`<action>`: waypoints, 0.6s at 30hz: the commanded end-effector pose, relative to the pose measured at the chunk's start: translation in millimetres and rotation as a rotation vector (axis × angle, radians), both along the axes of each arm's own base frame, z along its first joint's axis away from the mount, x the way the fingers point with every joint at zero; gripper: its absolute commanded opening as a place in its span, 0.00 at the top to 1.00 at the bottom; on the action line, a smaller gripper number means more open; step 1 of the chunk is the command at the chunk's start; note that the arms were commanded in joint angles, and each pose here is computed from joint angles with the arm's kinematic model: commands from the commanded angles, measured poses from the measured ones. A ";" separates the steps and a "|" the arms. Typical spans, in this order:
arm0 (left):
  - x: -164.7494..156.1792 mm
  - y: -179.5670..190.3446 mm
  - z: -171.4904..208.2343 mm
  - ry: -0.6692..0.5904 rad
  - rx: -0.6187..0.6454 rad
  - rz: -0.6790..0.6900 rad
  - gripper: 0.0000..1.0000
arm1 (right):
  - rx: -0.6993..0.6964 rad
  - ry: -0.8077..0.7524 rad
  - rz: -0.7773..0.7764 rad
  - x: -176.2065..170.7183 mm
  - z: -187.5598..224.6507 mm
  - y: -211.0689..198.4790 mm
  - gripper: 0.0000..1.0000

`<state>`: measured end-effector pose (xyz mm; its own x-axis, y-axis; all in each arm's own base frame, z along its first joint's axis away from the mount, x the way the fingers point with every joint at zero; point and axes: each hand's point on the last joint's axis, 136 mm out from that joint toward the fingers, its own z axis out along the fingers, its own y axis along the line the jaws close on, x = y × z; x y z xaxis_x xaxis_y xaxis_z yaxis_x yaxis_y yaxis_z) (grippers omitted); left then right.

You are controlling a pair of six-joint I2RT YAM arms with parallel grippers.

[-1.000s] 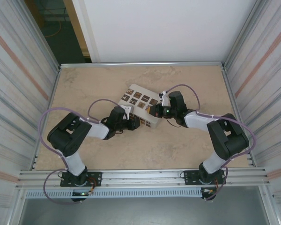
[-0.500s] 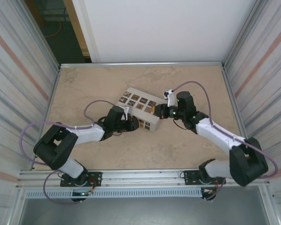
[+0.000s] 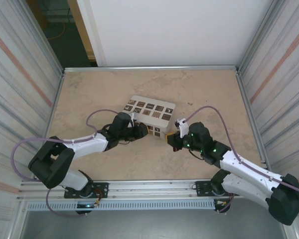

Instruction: Unlock the padlock with the key

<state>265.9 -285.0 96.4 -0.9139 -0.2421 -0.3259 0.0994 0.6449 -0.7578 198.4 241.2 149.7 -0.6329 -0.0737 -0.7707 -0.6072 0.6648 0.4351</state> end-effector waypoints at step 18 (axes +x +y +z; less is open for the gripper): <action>2.2 -22.2 33.2 -0.014 -0.132 -0.028 1.00 | -0.108 -0.080 0.002 15.0 -36.4 37.8 1.00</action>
<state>265.0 -290.3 101.6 -0.9195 -0.2639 -0.2914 0.0744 0.6112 -0.7880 199.9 263.9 88.9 -0.6401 -0.1839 -0.7459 -0.6039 0.7207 0.3405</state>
